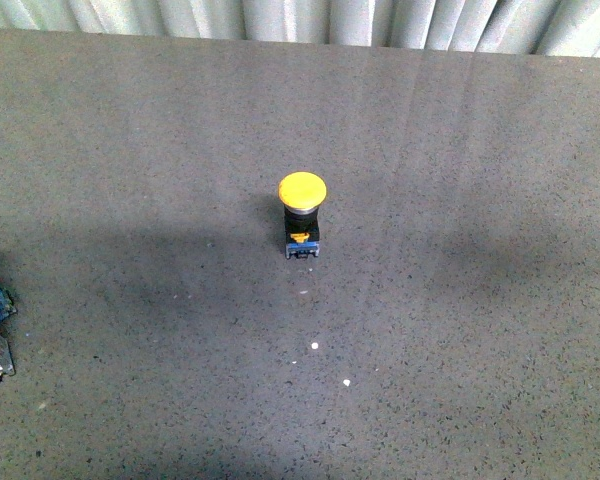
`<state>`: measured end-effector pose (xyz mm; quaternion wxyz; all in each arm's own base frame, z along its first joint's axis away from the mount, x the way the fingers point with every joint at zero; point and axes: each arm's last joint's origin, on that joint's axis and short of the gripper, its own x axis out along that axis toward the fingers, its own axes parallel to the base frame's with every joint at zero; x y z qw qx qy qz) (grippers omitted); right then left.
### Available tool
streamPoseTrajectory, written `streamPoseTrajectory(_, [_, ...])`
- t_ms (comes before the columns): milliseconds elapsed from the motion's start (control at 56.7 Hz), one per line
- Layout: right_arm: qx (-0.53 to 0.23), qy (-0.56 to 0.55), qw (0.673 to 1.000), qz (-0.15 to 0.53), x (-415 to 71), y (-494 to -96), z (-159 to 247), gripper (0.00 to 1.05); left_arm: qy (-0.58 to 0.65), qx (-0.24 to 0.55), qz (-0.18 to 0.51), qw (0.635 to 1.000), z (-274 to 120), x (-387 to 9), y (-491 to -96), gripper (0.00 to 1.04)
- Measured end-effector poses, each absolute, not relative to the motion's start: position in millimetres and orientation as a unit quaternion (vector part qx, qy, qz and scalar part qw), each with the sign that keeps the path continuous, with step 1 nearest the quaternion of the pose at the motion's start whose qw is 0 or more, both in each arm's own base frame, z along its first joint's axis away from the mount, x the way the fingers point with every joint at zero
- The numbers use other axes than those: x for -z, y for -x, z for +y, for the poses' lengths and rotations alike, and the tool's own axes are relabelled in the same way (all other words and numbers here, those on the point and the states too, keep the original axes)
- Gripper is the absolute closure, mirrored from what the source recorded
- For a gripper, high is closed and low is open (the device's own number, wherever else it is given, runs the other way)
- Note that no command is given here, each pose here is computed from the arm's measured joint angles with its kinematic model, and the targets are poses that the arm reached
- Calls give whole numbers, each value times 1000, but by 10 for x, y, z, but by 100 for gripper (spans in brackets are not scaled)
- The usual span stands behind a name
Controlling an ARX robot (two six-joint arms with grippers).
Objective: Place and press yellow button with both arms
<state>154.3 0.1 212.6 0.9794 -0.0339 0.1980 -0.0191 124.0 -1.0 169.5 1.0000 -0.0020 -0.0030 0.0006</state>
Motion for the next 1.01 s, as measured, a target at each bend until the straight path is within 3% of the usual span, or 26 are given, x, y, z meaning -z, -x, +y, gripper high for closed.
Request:
streamPoseTrajectory(212, [-45, 66, 970, 232, -2136, -2166, 321, 9, 2, 2, -6, 1000, -5, -1704, -1184, 103])
streamPoseTrajectory(406, [-95, 76, 953, 276, -2004, -2805, 913, 9, 2, 2, -7, 1000, -5, -1706, -1134, 103])
streamPoseTrajectory(547, [-116, 74, 940, 313, -1802, -3017, 1303, 39, 2, 2, -7, 1000, -5, -1704, -1102, 103])
streamPoseTrajectory(670, [-121, 69, 935, 327, -1721, -3067, 1416, 57, 2, 2, -6, 1000, -5, -1701, -1086, 103])
streamPoseTrajectory(882, [-119, 55, 926, 355, -1541, -3172, 1501, 103, 2, 1, 3, 1000, -2, -1661, -981, 103])
streamPoseTrajectory(1005, [-131, 43, 922, 361, -1515, -3221, 1542, 103, 2, 1, 2, 1000, -2, -1663, -980, 103])
